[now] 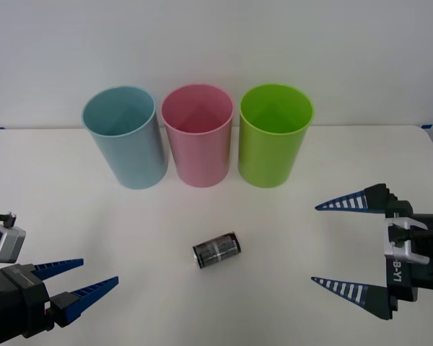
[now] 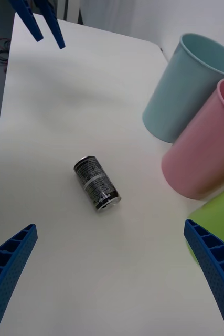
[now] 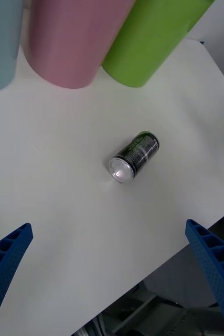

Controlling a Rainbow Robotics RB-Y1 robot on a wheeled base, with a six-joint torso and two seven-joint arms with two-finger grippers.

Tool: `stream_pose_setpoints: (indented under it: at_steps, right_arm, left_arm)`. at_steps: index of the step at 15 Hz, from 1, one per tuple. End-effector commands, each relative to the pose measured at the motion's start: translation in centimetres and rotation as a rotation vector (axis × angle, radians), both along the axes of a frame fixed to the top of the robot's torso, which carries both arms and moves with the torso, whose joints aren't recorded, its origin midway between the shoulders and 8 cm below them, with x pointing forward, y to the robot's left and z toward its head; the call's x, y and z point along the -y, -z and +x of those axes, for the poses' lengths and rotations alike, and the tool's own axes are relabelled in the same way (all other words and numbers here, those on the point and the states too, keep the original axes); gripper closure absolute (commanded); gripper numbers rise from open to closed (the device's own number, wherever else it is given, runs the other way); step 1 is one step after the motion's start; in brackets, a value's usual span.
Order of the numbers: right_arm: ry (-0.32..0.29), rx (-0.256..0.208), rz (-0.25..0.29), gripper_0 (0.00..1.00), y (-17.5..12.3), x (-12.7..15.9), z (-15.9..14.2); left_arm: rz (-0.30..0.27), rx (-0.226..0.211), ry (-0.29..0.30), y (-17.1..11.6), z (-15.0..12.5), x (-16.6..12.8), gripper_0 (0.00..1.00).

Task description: Put cans in the blue bin and PET bottles in the pink bin and trash in the green bin.

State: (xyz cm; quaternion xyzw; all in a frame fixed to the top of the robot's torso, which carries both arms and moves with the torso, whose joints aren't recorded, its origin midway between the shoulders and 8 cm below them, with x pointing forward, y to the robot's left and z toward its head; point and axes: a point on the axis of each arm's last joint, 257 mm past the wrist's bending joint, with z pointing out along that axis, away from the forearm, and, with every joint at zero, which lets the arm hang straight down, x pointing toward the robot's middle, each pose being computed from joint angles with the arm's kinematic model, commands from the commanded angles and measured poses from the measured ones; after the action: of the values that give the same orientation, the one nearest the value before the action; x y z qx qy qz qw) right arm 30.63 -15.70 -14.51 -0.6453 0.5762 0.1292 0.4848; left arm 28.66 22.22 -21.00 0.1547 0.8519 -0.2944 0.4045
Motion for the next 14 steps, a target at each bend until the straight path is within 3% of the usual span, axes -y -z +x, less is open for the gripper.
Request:
stream_pose_setpoints:
  at_steps: [1,3,8,12,14]
  right_arm:
    - [-0.035,0.023,-0.077,0.04,1.2,-1.9,1.7]
    - [-0.056,0.040,-0.116,0.04,1.8,-2.9,3.1]
    - [-0.137,0.000,-0.171,0.04,4.2,-5.5,5.2]
    - [-0.171,0.031,-0.232,0.04,5.3,-7.4,6.8]
    - [-0.193,0.011,-0.242,0.04,6.3,-8.1,6.7]
  left_arm:
    - [0.000,0.000,0.000,0.0,0.0,0.0,0.00]
    - [0.000,0.000,0.000,0.0,0.0,0.0,0.00]
    - [0.000,0.000,0.000,0.0,0.0,0.0,0.00]
    - [0.000,0.000,0.000,0.0,0.0,0.0,0.00]
    - [0.000,0.000,0.000,0.0,0.0,0.0,0.00]
